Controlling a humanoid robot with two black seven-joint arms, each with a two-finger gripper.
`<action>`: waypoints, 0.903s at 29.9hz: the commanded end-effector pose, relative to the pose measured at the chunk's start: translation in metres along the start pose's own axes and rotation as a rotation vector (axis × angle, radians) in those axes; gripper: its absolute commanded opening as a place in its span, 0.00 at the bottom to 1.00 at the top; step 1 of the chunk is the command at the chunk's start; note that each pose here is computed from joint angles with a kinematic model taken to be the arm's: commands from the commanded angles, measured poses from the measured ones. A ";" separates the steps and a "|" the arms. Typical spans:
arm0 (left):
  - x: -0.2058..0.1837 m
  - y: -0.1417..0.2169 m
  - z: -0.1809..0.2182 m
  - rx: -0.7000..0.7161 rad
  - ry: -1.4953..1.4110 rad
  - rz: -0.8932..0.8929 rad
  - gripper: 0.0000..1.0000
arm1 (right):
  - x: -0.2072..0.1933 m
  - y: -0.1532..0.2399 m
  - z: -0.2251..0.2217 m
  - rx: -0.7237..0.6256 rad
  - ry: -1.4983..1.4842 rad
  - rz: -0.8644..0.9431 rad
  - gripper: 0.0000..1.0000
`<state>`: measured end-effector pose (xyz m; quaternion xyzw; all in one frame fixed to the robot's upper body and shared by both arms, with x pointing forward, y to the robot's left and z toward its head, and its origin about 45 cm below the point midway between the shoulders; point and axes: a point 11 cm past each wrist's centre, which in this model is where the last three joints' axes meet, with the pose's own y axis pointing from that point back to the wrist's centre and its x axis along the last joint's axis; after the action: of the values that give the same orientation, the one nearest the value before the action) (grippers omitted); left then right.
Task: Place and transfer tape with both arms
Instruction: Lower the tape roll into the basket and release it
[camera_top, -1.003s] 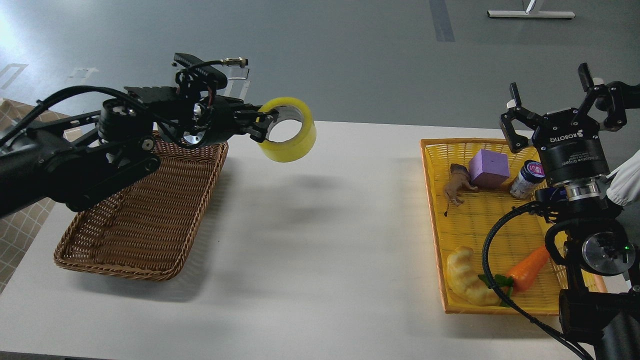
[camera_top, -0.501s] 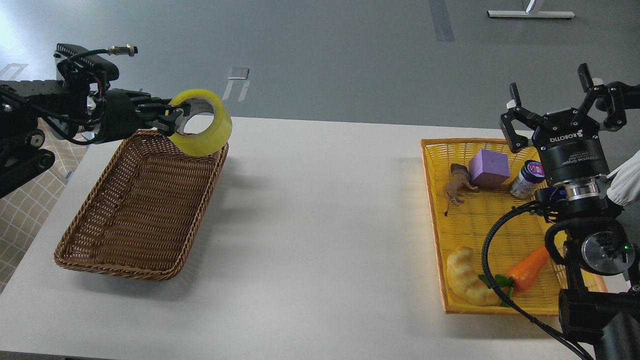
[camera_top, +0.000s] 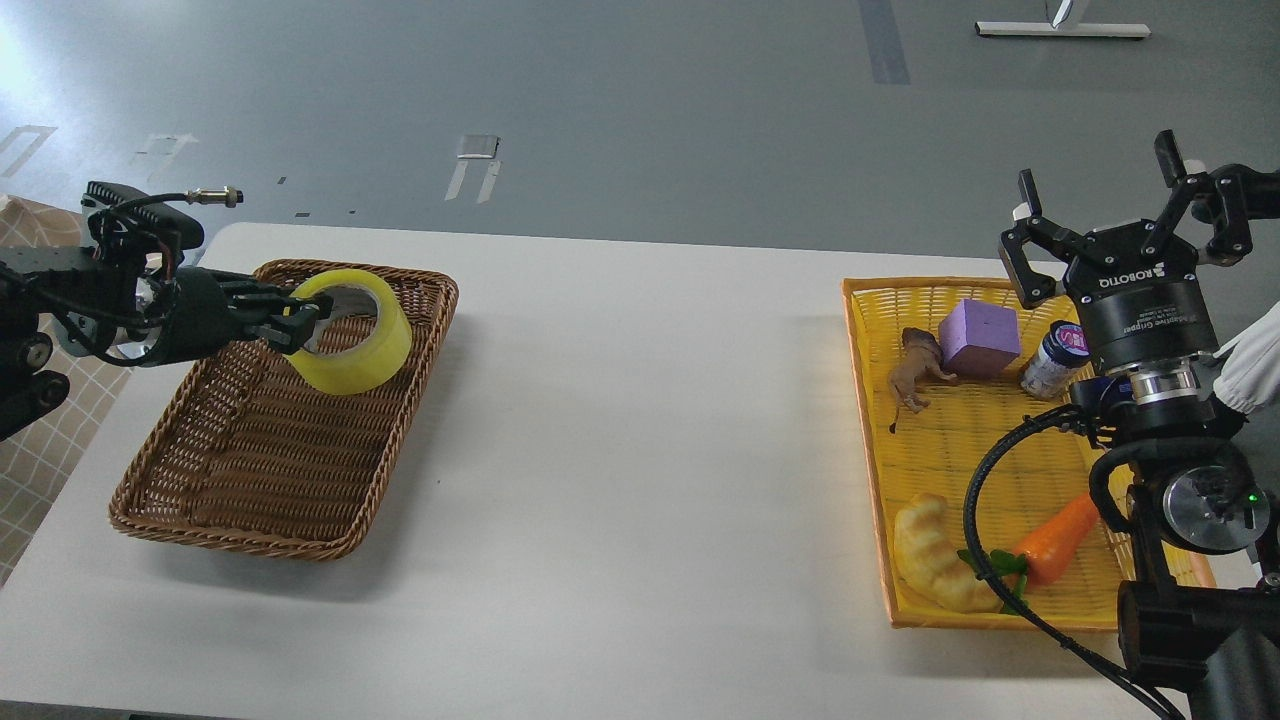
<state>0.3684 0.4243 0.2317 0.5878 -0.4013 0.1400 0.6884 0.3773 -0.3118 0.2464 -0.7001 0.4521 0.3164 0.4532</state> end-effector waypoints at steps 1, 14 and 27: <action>-0.013 -0.001 -0.005 0.013 0.013 -0.014 0.00 | 0.001 0.001 0.000 -0.001 0.000 0.002 1.00; -0.050 0.000 -0.023 0.060 0.046 -0.050 0.00 | 0.001 0.001 0.001 -0.003 -0.001 0.003 1.00; -0.066 -0.003 -0.023 0.060 0.062 -0.071 0.00 | 0.001 0.001 0.001 -0.001 -0.001 0.005 1.00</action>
<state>0.3371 0.4641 0.1835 0.6177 -0.3545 0.1457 0.6867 0.3769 -0.3118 0.2449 -0.6996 0.4529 0.3178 0.4522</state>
